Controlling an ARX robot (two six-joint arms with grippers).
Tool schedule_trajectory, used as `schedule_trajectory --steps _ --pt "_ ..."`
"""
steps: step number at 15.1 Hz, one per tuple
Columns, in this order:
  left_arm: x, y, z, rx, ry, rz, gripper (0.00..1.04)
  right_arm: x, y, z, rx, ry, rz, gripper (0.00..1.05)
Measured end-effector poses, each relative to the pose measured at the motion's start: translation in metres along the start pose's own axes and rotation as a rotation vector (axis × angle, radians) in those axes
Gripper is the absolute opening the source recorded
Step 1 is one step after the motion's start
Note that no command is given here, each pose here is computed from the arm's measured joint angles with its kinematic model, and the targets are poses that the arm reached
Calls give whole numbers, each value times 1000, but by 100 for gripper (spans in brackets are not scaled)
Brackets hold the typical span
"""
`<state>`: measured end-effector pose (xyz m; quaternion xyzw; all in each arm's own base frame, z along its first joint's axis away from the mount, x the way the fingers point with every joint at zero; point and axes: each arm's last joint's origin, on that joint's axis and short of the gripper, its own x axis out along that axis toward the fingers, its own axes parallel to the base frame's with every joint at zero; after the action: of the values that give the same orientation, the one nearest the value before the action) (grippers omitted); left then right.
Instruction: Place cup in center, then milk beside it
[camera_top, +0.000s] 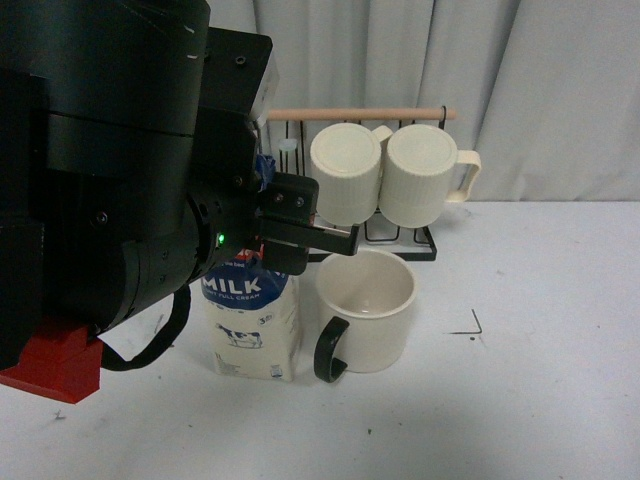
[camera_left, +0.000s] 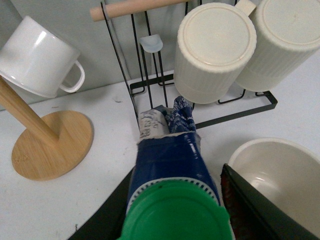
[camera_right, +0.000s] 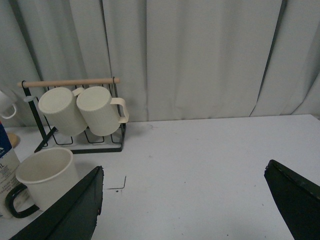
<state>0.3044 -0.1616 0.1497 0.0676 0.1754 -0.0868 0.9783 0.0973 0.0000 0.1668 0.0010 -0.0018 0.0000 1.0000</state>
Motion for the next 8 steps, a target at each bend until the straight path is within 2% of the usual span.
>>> schedule_trajectory --steps 2,4,6,8 --pt "-2 0 -3 -32 35 -29 74 0 0 0 0 -1 0 98" --pt "-11 18 3 -116 45 -19 100 0 0 0 0 0 0 98" --pt "-38 54 31 -254 -42 -8 98 0 0 0 0 -1 0 98" --pt "-69 79 49 -344 -151 -27 98 0 0 0 0 0 0 98"
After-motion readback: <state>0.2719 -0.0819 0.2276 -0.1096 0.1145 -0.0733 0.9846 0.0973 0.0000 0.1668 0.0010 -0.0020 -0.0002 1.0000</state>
